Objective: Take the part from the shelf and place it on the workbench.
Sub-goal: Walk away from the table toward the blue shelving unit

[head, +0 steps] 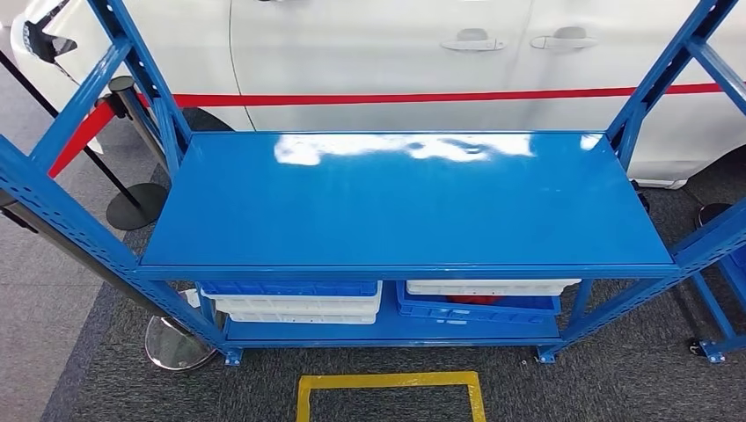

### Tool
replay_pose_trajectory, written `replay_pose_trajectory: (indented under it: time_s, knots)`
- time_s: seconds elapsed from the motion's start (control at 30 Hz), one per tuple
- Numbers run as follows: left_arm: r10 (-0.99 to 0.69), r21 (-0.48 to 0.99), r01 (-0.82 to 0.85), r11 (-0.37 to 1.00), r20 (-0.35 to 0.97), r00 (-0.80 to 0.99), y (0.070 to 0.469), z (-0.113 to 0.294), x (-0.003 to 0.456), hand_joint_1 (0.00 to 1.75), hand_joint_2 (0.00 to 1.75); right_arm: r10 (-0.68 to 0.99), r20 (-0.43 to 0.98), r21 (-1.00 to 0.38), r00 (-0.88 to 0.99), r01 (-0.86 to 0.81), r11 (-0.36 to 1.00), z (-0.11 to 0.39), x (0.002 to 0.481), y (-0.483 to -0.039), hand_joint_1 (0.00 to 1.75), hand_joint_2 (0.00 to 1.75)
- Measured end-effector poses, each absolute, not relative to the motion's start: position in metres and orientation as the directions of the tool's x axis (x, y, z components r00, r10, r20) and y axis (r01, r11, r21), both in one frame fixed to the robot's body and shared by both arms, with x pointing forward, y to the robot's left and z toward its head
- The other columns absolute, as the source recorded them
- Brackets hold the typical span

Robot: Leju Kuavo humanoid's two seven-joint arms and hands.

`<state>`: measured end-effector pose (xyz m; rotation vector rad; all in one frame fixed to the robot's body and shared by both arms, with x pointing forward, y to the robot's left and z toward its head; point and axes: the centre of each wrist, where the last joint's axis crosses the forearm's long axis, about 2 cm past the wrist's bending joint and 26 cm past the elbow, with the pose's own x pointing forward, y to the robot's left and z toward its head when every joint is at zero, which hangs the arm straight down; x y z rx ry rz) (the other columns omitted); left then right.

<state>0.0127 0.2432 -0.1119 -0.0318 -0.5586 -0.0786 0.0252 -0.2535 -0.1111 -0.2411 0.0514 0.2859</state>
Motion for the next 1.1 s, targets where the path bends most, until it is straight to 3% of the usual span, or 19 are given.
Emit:
replay_pose_trajectory:
  time_s: [1.1]
  knots:
    - [-0.129,-0.007,0.155,0.988,0.514,0.848,0.2463,-0.1123,0.0112,0.00,0.00,0.285,-0.069,-0.215,0.956,-0.293,0.932,-0.1101,0.0281,-0.2442,0.00,0.00]
